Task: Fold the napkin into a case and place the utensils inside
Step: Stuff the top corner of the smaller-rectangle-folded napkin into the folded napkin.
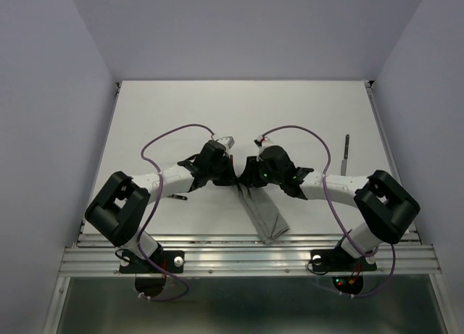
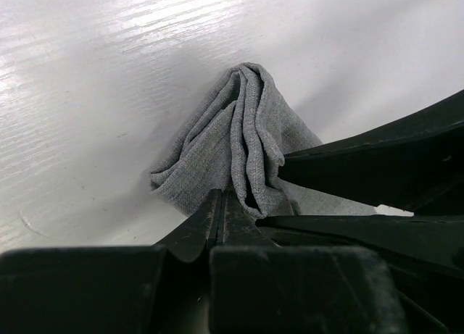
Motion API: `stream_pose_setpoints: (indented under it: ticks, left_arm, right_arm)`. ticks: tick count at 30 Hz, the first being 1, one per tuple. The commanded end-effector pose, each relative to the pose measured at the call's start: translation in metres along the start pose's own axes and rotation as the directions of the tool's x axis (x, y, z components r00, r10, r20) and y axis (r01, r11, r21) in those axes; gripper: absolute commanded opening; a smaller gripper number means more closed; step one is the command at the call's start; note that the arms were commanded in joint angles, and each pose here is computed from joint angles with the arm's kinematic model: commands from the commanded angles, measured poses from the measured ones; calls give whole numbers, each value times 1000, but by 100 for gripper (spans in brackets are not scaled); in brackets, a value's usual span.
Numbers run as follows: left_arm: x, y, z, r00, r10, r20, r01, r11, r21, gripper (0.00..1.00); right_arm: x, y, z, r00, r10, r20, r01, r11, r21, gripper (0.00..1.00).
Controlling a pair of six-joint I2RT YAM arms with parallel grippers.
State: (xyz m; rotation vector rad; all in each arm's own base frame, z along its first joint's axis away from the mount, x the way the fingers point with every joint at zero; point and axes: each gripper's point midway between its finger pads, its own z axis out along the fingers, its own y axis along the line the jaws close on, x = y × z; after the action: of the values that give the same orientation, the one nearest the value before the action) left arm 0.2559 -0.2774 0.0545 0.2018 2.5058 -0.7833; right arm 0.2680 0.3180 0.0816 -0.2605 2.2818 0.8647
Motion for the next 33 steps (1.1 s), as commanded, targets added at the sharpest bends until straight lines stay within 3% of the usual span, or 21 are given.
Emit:
stream_pose_setpoints:
  ticks: [1, 2, 4, 7, 19, 26, 33]
  left_arm:
    - [-12, -11, -8, 999, 16, 44, -18, 999, 43, 0]
    - [-12, -11, -8, 999, 17, 46, -19, 999, 45, 0]
    - [-12, -11, -8, 999, 17, 46, -19, 999, 45, 0]
    - [-12, -10, -8, 999, 18, 46, -20, 999, 42, 0]
    - [-19, -14, -14, 998, 27, 62, -29, 999, 37, 0]
    - [-24, -18, -14, 997, 24, 69, -27, 999, 46, 0]
    - [-26, -21, -12, 998, 28, 64, -32, 998, 59, 0]
  right_arm:
    - [-21, 15, 6, 998, 8, 63, -5, 999, -54, 38]
    - [-22, 15, 6, 998, 12, 67, -9, 999, -53, 34]
    - [-22, 13, 7, 997, 20, 71, -17, 999, -48, 15]
    - [-20, 13, 7, 998, 27, 64, -24, 999, -49, 1]
    - [11, 6, 6, 996, 33, -80, -35, 999, -26, 1]
    - [41, -8, 15, 971, 46, -234, -38, 999, 37, 1]
    - [45, -9, 36, 961, 57, -269, -50, 998, 35, 1]
